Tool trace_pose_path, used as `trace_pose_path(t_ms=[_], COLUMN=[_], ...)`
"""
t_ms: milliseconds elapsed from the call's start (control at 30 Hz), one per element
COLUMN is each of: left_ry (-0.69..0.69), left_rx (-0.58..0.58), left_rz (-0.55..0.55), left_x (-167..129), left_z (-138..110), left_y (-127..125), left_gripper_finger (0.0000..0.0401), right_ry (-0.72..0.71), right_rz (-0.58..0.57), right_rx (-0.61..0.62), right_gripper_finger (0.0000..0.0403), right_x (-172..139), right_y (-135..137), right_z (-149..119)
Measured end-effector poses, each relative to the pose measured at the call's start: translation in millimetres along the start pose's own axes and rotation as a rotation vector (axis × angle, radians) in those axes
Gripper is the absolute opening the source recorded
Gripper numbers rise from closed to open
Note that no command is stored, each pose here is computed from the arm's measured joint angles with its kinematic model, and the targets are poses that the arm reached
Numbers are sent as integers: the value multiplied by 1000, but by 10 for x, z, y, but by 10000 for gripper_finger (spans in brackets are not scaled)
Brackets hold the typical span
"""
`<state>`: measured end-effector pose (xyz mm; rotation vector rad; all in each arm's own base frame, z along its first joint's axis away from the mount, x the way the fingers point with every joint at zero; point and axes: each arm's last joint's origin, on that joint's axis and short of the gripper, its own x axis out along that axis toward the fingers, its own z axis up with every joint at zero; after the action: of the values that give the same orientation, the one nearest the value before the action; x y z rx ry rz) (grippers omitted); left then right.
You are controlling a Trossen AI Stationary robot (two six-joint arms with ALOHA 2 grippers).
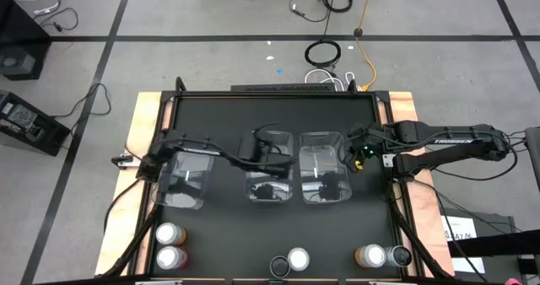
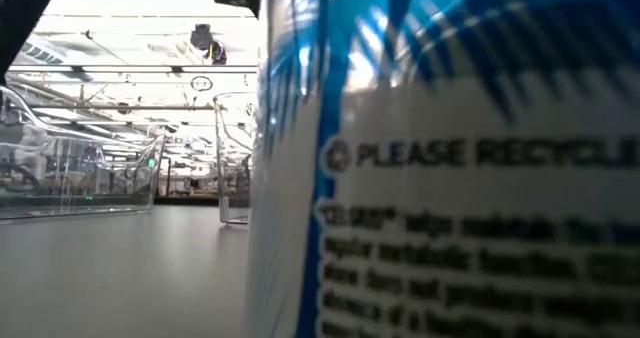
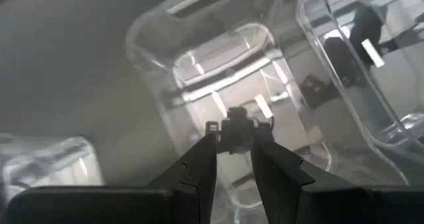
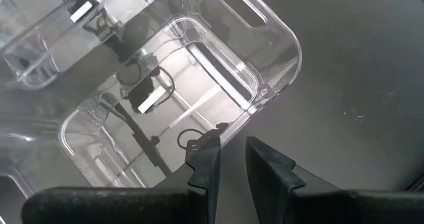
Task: Sort soda cans
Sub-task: Adjust the transparent bins
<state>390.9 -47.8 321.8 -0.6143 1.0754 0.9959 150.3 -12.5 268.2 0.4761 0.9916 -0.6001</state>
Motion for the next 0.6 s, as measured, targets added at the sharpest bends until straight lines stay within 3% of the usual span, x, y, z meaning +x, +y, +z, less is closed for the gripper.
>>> trace_pose_path(t_ms=[233,400,600], left_ry=[-26,0,-10], left_rx=[34,-77,-252], left_rz=[55,85,-86], left_x=[-172,-147,-140], left_z=[-287,-550,-770], left_y=[560,1118,1566], left_gripper_finger=[105,105,105], right_ry=[-21,-32,-47], right_rz=[17,28,45], right_rx=[74,132,213], right_gripper_finger=[66,66,66], right_x=[11,11,10], right_y=[24,34,48], right_z=[29,41,59])
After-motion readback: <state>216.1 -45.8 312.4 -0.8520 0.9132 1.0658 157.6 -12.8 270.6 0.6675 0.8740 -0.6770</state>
